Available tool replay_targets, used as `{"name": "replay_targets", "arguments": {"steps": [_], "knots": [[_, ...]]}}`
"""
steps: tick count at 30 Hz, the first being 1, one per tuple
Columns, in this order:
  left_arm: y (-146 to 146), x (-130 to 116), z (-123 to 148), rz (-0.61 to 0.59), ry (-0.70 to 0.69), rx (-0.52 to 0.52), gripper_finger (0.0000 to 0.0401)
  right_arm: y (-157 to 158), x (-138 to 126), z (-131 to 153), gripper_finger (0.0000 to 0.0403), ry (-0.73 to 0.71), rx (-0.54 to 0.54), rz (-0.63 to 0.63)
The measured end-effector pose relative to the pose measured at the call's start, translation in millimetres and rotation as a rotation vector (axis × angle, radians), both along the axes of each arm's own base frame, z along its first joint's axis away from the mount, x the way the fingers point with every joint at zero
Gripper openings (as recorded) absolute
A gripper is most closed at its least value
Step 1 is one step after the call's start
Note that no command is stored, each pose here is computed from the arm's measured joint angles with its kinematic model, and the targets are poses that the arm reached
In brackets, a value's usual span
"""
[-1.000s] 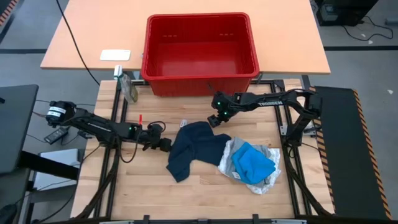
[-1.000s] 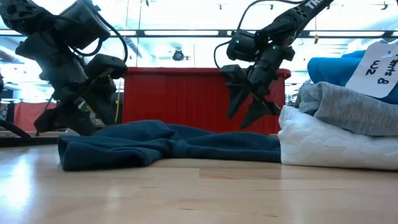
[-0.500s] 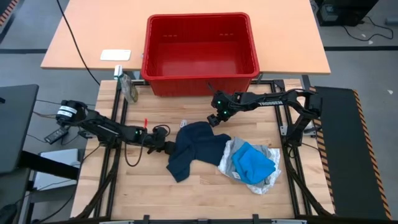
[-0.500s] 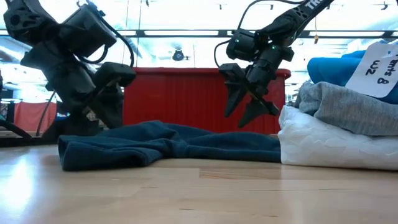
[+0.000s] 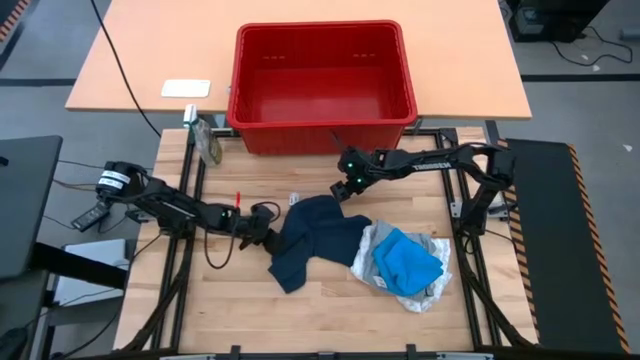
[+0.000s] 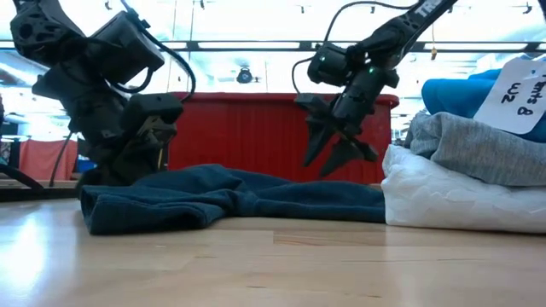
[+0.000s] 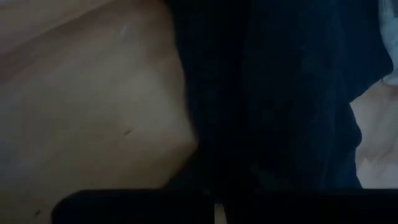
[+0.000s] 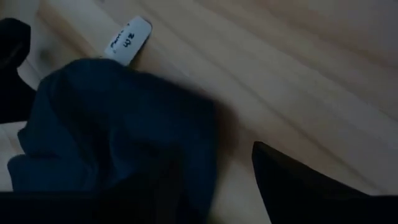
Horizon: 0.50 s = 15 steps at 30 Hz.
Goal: Fold laundry
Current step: Fold the blue shorts on the table
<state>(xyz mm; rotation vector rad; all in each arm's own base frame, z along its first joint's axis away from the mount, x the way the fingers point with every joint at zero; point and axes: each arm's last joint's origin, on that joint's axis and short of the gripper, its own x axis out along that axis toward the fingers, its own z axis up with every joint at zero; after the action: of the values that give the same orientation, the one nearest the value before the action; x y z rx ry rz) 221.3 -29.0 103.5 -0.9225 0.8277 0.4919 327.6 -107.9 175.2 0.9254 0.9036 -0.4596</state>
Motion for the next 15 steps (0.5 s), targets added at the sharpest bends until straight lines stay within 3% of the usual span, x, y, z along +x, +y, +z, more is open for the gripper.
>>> {"name": "replay_targets", "arguments": {"steps": [7, 10, 15], "knots": [[4, 4, 3, -0.063, 0.012, 0.029, 0.0006, -7, 22, -34, 0.019, -0.07, 0.034, -0.034], [4, 4, 3, -0.086, 0.016, 0.04, 0.0005, -8, 27, -48, 0.0183, -0.086, 0.118, -0.025], [8, 5, 3, -0.162, 0.018, 0.059, 0.0002, -9, 33, -67, 0.0121, -0.11, 0.246, 0.03]]}}
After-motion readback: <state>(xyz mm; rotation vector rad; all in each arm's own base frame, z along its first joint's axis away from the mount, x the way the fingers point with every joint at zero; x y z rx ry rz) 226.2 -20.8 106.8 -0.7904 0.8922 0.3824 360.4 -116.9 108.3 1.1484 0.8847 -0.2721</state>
